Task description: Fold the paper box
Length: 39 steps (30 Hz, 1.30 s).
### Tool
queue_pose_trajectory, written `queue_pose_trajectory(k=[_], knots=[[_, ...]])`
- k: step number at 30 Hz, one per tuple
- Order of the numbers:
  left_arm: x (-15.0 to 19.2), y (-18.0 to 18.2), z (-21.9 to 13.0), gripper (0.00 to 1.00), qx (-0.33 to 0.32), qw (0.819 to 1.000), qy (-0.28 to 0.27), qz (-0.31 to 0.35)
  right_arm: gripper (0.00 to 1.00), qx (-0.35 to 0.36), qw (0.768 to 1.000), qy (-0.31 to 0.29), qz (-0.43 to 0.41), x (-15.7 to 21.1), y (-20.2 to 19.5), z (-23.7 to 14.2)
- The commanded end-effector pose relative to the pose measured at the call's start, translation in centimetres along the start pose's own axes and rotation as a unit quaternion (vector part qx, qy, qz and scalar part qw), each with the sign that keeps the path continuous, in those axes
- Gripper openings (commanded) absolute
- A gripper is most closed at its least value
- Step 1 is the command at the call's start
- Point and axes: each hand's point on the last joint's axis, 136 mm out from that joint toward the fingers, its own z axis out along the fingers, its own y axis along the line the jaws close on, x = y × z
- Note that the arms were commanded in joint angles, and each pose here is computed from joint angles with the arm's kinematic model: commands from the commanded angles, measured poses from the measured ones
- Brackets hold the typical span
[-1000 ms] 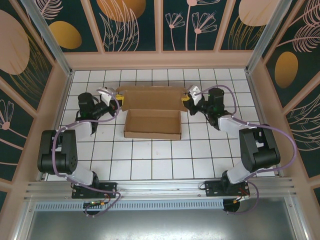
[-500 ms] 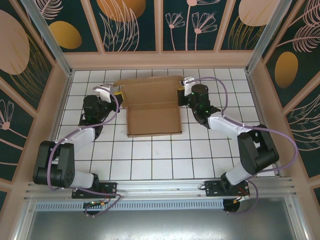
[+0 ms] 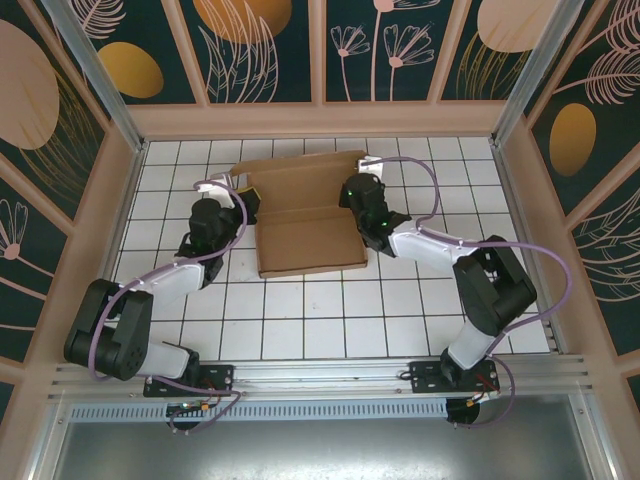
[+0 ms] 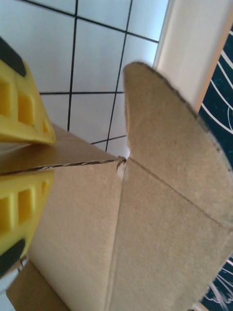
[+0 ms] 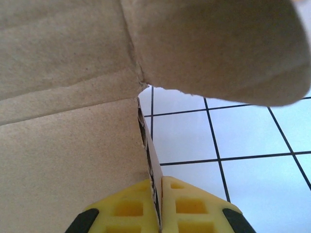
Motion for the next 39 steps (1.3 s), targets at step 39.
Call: queue_pose_trajectory(k=[39], knots=[[4.9, -3.8, -3.8, 0.13, 0.077, 0.993, -0.039, -0.077, 0.0, -0.067, 0.98, -0.15, 0.117, 2.4, -1.6, -6.6]])
